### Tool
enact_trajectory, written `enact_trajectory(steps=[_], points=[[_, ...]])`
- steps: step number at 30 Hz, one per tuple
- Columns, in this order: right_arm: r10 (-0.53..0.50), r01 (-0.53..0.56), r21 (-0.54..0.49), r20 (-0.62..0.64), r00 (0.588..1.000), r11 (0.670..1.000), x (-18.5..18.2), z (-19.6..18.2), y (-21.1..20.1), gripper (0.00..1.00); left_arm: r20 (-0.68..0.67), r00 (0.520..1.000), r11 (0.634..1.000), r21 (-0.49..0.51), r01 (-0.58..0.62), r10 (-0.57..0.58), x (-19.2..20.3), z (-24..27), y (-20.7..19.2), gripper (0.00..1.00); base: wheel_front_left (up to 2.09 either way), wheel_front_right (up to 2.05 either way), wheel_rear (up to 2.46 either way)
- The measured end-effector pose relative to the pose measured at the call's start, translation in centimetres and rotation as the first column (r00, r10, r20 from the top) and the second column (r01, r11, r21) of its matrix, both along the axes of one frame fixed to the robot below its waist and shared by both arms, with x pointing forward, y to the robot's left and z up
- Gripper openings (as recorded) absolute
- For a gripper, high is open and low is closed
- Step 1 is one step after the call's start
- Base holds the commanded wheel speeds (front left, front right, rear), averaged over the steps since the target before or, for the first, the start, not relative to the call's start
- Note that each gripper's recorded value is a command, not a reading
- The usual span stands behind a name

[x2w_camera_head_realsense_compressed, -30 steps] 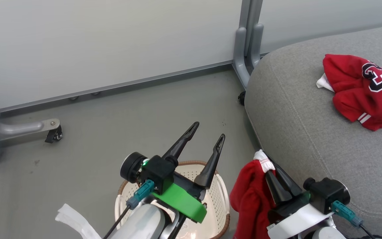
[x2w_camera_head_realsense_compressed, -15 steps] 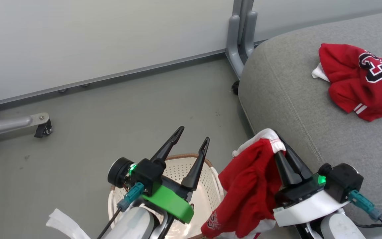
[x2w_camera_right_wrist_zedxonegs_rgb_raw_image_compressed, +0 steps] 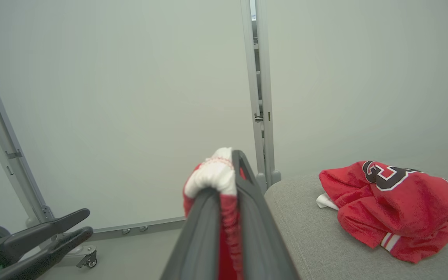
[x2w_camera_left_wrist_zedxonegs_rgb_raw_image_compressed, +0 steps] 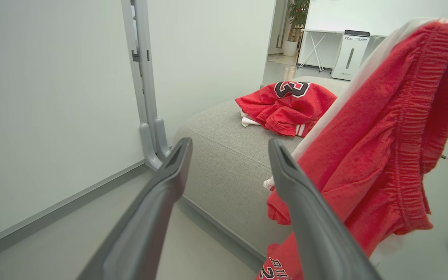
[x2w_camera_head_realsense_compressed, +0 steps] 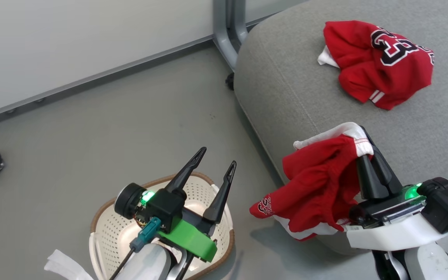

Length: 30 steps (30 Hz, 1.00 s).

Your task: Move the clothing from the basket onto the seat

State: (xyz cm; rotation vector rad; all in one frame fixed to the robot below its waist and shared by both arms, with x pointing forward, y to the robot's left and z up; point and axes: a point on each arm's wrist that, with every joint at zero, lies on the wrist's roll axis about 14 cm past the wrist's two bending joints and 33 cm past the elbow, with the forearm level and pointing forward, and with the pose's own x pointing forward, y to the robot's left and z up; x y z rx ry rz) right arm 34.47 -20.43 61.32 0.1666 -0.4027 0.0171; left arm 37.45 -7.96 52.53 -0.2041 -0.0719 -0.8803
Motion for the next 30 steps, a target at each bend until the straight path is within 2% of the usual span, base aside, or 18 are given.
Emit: enact_trajectory(steps=[7,14,21,26,30], points=[[-0.128,0.128,-0.01,-0.004,0.992,0.992,-1.7,0.2,-3.3,0.0,-0.013,0.993,0.993,0.014,0.115,-0.115,-0.4,-1.6,-3.2,1.0,0.0,0.0,0.0],[-0.264,0.264,-0.04,0.002,0.964,0.964,-3.5,0.9,-6.7,0.0,-0.036,0.974,0.974,0.021,0.224,-0.224,-0.7,-3.3,-6.1,1.0,0.0,0.0,0.0],[-0.373,0.375,-0.102,0.042,0.927,0.921,-4.1,2.6,-9.7,0.0,-0.061,0.947,0.949,-0.004,0.316,-0.316,-1.2,-4.7,-8.6,1.0,0.0,0.0,0.0],[-0.404,0.427,-0.231,0.141,0.904,0.874,-3.0,6.4,-12.4,0.0,-0.05,0.936,0.937,-0.023,0.349,-0.35,-0.8,-5.1,-9.4,1.0,0.0,0.0,0.0],[-0.434,0.484,-0.277,0.225,0.873,0.83,-1.5,9.6,-15.6,0.0,-0.049,0.94,0.941,-0.044,0.335,-0.337,0.4,-5.4,-9.3,1.0,0.0,0.0,0.0]])
